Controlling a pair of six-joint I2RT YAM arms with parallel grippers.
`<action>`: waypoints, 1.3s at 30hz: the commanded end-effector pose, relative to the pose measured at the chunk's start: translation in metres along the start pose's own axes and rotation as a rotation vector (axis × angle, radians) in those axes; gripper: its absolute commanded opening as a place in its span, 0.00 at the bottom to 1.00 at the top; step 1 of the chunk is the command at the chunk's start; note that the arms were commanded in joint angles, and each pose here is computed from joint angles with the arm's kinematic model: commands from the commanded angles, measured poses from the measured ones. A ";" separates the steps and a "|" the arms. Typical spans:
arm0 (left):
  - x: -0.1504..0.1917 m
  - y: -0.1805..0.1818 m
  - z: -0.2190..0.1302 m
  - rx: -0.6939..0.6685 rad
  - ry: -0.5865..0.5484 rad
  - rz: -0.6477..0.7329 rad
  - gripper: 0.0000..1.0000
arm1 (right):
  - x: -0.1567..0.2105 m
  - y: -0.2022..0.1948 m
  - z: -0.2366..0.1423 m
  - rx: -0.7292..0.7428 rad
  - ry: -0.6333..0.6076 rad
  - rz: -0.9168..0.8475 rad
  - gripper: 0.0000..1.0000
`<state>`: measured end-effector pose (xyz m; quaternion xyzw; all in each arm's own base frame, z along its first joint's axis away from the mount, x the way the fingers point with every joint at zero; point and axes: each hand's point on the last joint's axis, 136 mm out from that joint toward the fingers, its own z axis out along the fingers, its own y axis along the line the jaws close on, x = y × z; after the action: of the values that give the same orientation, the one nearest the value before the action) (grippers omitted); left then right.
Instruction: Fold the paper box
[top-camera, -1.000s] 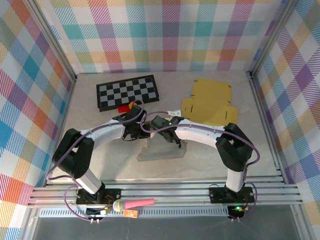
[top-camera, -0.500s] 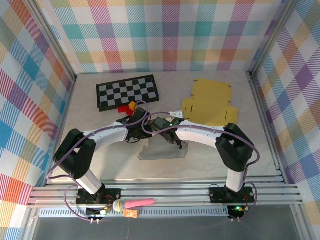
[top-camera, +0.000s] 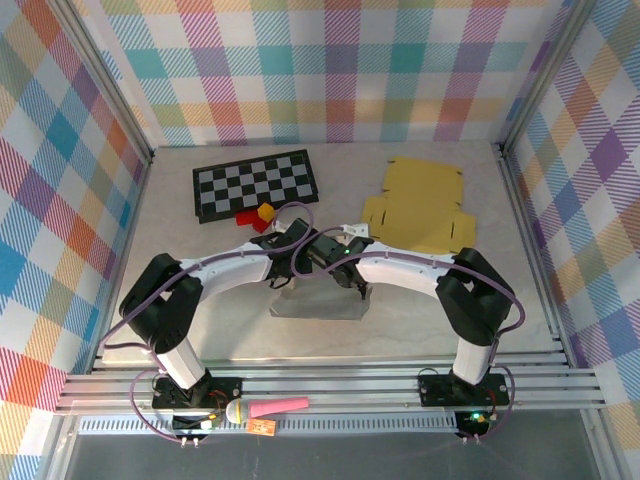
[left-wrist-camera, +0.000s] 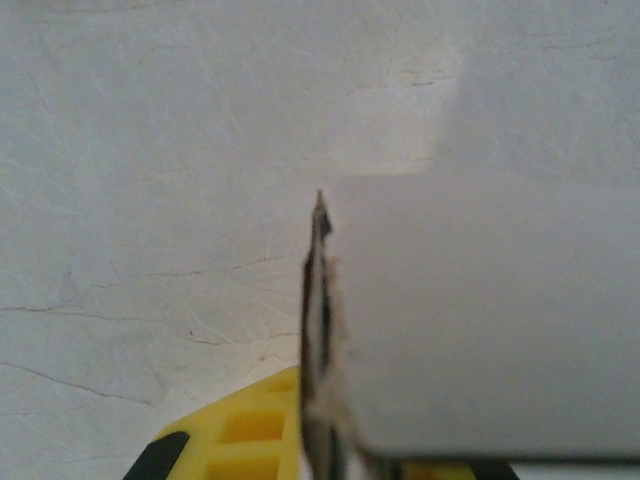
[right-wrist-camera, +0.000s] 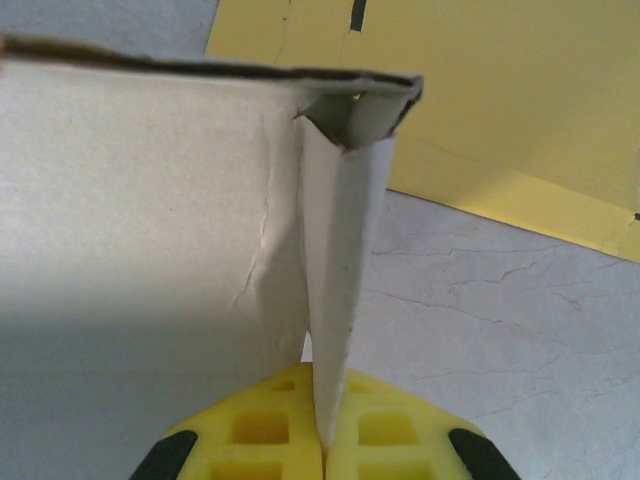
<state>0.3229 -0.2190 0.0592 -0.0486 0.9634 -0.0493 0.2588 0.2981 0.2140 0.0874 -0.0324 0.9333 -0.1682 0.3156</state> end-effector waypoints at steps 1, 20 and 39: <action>0.024 0.029 0.009 -0.186 0.015 0.085 0.00 | 0.003 -0.001 -0.003 -0.003 0.008 -0.032 0.00; 0.021 0.023 0.012 -0.161 0.021 0.188 0.00 | 0.004 -0.002 -0.003 -0.018 0.020 -0.014 0.00; -0.002 -0.007 -0.035 0.094 -0.046 0.174 0.54 | 0.005 -0.002 -0.004 -0.038 0.010 -0.007 0.00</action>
<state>0.3155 -0.2108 0.0798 0.0156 0.9577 -0.0301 0.2857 0.2912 0.2159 0.0873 -0.0363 0.9398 -0.1453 0.3070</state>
